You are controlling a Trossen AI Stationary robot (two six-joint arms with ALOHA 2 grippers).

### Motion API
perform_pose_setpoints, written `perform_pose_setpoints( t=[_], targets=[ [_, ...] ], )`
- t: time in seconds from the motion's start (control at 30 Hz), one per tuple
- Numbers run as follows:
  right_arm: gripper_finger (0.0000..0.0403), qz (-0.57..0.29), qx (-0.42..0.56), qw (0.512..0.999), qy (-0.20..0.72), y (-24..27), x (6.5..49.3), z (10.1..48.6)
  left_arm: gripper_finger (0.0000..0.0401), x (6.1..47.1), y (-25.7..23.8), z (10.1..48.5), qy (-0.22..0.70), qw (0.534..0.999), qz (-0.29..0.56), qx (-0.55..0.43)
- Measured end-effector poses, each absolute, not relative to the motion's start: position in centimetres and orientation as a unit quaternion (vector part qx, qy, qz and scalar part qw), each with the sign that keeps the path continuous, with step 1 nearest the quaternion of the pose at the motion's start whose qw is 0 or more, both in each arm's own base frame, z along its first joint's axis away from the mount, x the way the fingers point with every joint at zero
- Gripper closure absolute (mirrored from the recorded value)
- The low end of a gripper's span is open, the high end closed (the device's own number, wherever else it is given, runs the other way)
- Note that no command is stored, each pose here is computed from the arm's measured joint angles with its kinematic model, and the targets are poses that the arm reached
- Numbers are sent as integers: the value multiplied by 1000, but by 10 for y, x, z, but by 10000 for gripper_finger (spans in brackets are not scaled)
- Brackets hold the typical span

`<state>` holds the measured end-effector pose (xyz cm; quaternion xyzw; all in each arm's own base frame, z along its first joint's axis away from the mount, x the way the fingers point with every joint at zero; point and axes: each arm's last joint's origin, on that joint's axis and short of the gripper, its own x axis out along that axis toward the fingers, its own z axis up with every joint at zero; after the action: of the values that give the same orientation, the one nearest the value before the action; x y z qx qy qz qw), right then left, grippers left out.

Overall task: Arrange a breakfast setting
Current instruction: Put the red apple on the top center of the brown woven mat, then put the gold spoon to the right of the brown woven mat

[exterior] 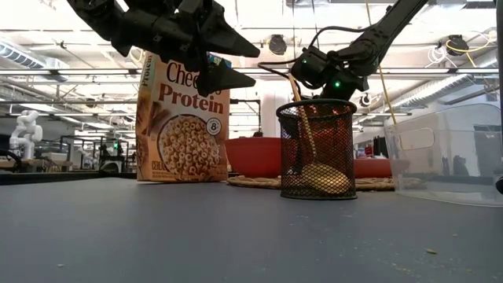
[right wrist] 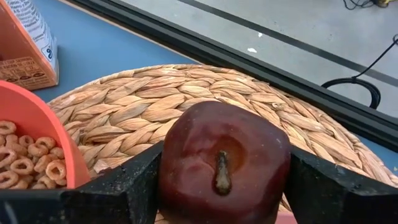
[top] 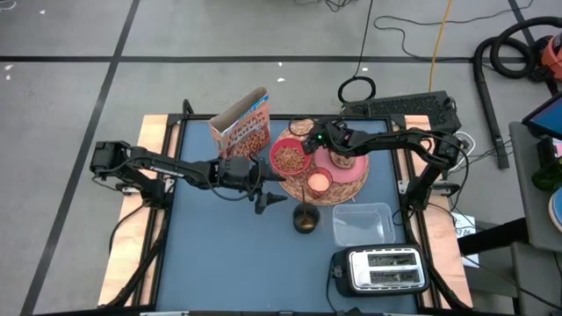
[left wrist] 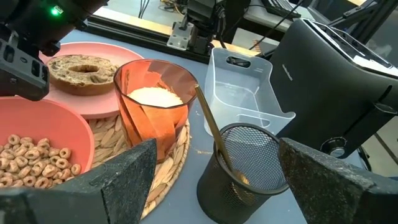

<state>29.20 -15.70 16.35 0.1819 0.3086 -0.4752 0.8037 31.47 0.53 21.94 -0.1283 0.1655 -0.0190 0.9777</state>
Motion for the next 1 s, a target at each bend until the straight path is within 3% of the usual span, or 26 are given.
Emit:
perform_pose_setpoints(
  t=[0.53, 1.0],
  targets=[
    [94, -473, 177, 805, 312, -157, 292, 164, 64, 315, 5, 219, 166, 978, -19, -128],
    [35, -472, 176, 805, 313, -157, 292, 164, 64, 315, 5, 219, 166, 978, -19, -128]
  ],
)
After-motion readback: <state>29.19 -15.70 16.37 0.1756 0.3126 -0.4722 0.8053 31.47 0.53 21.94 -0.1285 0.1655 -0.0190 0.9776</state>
